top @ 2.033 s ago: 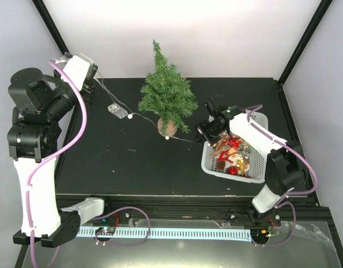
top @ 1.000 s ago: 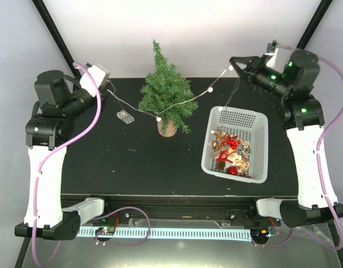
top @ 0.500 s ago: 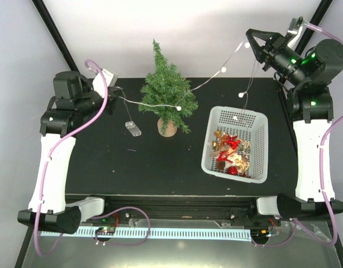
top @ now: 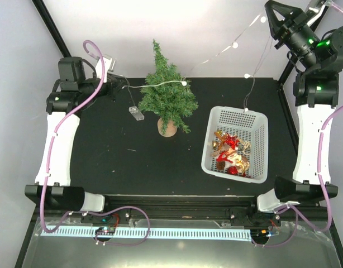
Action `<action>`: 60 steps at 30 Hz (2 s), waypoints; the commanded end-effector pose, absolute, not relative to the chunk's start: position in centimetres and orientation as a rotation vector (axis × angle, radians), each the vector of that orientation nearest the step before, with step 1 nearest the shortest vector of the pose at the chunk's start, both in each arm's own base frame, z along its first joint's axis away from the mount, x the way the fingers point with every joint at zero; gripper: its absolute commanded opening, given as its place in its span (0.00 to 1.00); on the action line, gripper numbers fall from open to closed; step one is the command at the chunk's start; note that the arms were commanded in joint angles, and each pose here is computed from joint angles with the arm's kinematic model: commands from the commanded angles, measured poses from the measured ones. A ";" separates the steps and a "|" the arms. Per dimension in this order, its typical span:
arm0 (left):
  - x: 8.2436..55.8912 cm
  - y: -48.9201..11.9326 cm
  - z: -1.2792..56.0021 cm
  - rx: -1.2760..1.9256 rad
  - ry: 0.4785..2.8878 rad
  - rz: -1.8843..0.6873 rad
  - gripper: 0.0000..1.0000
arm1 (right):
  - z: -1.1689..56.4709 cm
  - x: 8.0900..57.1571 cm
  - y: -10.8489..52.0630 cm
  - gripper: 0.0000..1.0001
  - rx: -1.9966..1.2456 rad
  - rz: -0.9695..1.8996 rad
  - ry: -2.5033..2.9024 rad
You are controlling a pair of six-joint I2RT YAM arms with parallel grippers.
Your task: Decorate the small christmas tree
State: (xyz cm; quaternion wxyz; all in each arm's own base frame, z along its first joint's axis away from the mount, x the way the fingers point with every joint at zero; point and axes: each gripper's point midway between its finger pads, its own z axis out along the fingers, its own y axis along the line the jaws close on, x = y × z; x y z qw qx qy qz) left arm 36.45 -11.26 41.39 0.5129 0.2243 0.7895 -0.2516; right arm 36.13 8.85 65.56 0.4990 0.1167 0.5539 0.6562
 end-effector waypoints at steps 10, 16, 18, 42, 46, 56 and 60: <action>36.3 -13.1 46.6 0.573 1.758 -0.951 0.02 | 69.6 39.2 6.6 0.01 0.345 1.740 1.115; 36.6 -12.6 48.3 0.525 1.669 -1.320 0.02 | 71.2 40.8 5.0 0.01 0.387 1.775 0.979; 36.9 -12.3 49.2 0.508 1.638 -1.421 0.02 | 71.2 41.7 4.5 0.01 0.411 1.791 0.942; 41.7 -8.9 59.2 0.491 1.400 -1.204 0.02 | 69.9 46.6 3.4 0.01 0.458 1.805 0.836; 43.2 -8.2 59.0 0.458 1.399 -1.186 0.02 | 69.4 47.5 2.9 0.01 0.481 1.785 0.819; 46.8 -7.2 57.5 0.410 1.414 -1.160 0.02 | 66.7 51.3 2.2 0.01 0.561 1.736 0.834; 48.0 -7.1 55.7 0.406 1.454 -1.169 0.02 | 64.9 52.7 2.4 0.01 0.572 1.718 0.876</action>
